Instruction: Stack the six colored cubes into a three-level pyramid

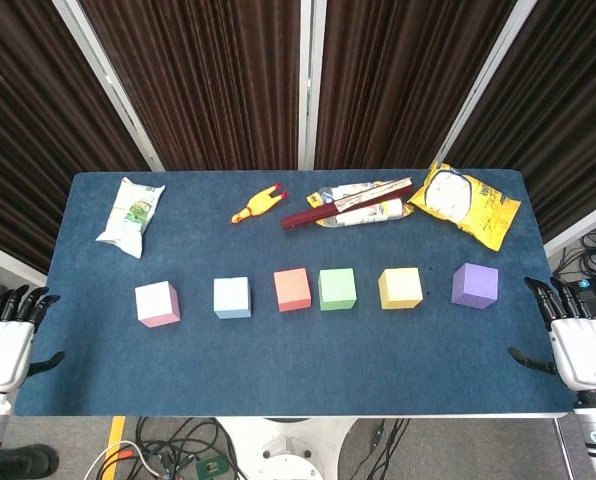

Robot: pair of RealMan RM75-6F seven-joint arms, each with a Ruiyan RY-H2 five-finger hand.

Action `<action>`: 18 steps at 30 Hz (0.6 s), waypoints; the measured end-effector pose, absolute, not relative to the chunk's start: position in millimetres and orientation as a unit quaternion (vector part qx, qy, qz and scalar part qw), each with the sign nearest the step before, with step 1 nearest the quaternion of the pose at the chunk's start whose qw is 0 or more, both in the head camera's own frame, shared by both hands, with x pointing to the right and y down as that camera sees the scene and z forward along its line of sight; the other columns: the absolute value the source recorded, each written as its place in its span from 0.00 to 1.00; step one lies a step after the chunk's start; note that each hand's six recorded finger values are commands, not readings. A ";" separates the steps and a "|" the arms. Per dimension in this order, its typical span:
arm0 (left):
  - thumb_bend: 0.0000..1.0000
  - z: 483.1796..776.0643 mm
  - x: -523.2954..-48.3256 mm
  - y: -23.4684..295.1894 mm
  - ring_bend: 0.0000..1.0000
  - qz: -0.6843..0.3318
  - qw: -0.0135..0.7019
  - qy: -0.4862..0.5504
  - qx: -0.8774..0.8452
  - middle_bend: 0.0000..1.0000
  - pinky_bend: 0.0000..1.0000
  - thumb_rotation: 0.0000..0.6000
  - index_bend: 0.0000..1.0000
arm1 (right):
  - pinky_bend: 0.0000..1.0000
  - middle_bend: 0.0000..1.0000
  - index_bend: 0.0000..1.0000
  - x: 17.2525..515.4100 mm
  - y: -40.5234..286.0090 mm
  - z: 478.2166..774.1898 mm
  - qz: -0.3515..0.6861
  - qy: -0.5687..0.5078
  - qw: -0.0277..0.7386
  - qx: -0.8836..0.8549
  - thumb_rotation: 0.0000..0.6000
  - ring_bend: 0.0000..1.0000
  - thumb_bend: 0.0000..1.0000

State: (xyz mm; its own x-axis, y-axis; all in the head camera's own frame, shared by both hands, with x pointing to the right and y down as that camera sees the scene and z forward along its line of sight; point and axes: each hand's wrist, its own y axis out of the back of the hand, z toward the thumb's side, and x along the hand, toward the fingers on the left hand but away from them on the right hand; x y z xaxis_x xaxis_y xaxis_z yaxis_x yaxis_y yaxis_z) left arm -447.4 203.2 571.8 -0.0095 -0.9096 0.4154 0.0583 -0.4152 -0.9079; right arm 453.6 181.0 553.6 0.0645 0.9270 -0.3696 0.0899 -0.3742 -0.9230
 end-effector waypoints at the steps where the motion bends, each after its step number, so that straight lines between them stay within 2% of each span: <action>1: 0.00 572.0 -447.3 203.3 0.06 -0.609 0.397 0.366 -0.581 0.15 0.11 1.00 0.22 | 0.09 0.13 0.00 453.7 181.0 553.6 0.548 -0.409 0.382 -0.622 1.00 0.00 0.00; 13: 0.00 569.3 -446.2 202.0 0.06 -0.606 0.399 0.371 -0.580 0.15 0.11 1.00 0.22 | 0.09 0.14 0.00 448.4 178.0 555.6 0.541 -0.400 0.379 -0.635 1.00 0.00 0.00; 18: 0.00 569.7 -445.7 201.8 0.06 -0.605 0.399 0.370 -0.581 0.15 0.11 1.00 0.22 | 0.09 0.16 0.00 429.4 163.3 558.9 0.520 -0.382 0.382 -0.662 1.00 0.00 0.00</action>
